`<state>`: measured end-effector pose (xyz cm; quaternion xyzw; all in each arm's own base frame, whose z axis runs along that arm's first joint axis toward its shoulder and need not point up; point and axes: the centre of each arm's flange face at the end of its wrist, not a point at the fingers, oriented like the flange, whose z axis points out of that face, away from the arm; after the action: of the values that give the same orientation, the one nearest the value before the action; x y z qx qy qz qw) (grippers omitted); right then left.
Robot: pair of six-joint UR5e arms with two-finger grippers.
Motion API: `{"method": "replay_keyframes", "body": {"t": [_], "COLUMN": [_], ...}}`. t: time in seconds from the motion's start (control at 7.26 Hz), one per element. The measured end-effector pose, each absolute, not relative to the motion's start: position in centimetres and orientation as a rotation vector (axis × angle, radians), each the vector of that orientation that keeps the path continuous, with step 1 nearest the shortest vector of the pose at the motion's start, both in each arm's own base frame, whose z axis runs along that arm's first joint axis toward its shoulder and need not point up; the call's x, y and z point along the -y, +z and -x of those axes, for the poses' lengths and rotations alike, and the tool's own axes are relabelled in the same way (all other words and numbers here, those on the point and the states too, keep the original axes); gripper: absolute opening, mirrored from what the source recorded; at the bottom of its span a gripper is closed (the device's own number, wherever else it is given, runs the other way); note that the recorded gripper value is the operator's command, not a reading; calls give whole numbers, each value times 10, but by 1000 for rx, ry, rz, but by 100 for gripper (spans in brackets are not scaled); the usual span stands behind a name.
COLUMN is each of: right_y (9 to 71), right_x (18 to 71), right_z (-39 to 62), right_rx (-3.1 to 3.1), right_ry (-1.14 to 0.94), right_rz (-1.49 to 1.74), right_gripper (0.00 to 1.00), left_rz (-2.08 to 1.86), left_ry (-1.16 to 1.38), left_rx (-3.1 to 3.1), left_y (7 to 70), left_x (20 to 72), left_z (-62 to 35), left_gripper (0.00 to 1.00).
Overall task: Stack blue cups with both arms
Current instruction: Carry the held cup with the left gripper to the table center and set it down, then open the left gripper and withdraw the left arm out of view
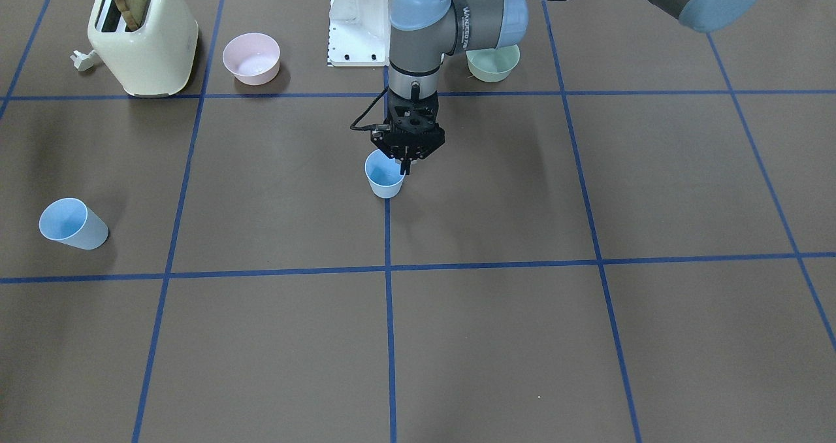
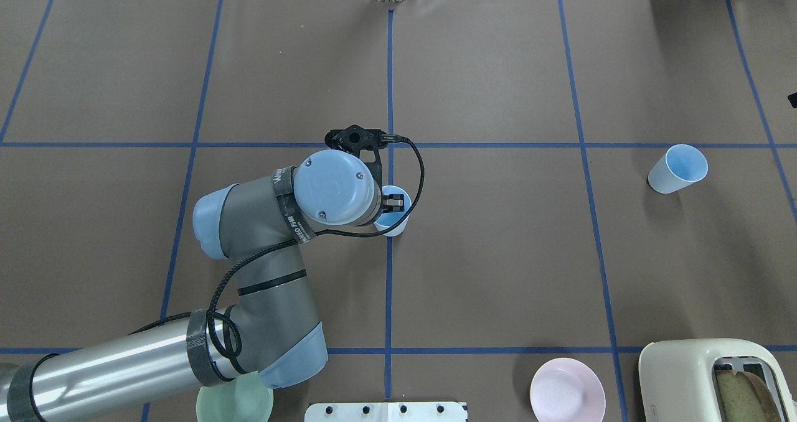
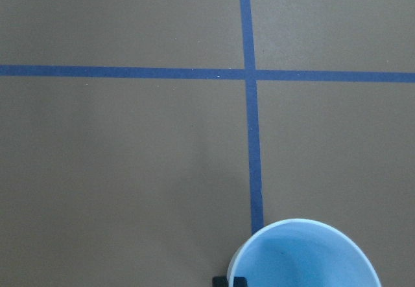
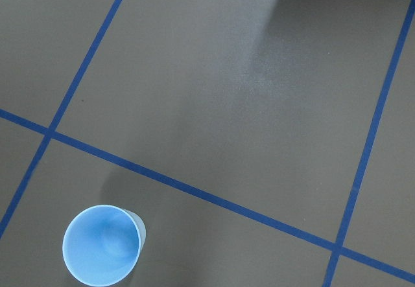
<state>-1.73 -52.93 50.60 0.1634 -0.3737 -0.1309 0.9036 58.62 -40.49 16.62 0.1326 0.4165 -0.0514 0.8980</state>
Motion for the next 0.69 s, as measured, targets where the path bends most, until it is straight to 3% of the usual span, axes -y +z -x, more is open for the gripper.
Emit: {"method": "replay_keyframes", "body": {"t": [0.14, 0.69], "right_y": [507, 507], "right_x": [530, 532], "right_z": [17, 18], "right_rx": [772, 772], "right_ry": [-270, -269], "right_rz": [-336, -335], "right_gripper": [100, 100], "left_rz": [-276, -358], "left_ry": [-105, 0], "left_rx": [-862, -883], "left_y": [166, 147], "left_x": [404, 419], "left_z": [-587, -541], "left_gripper": [98, 99]}}
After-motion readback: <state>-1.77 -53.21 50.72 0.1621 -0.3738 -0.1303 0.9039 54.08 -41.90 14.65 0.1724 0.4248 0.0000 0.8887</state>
